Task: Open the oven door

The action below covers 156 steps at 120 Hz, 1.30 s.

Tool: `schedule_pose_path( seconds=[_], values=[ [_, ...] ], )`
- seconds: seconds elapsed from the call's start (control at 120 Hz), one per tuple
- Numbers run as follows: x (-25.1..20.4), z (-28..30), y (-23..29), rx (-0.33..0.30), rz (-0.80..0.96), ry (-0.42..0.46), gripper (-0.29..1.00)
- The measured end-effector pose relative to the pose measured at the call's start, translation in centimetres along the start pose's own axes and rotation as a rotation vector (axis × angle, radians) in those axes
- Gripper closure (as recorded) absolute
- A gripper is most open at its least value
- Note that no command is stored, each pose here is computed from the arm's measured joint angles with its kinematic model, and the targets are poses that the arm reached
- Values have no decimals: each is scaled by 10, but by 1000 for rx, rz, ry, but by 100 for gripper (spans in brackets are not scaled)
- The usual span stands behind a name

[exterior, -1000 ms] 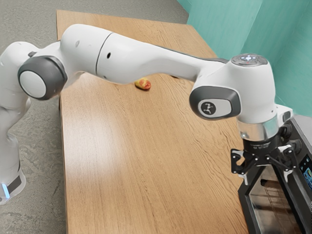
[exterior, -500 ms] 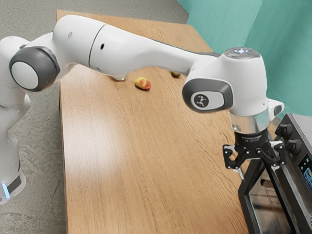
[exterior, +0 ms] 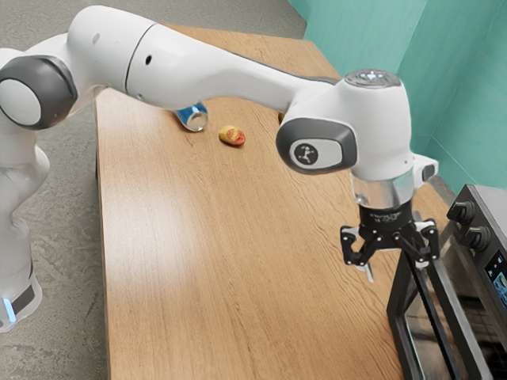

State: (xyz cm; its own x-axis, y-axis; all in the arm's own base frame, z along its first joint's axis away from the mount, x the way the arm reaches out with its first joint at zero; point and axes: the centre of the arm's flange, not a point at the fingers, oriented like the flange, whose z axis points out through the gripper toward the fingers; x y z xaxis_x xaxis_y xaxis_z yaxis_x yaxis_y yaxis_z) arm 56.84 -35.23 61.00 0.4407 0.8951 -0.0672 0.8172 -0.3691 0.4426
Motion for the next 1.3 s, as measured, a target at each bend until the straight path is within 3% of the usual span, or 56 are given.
schedule_pose_path(
  seconds=[0.7, 0.908, 1.142, 1.3],
  values=[
    [6, -9, -38, 15, -22, -16, 23],
    [7, -24, -48, -3, -33, -25, 23],
    [12, -69, -51, -69, -37, -11, 22],
    [11, -104, -43, -84, -79, -20, 8]
  ],
)
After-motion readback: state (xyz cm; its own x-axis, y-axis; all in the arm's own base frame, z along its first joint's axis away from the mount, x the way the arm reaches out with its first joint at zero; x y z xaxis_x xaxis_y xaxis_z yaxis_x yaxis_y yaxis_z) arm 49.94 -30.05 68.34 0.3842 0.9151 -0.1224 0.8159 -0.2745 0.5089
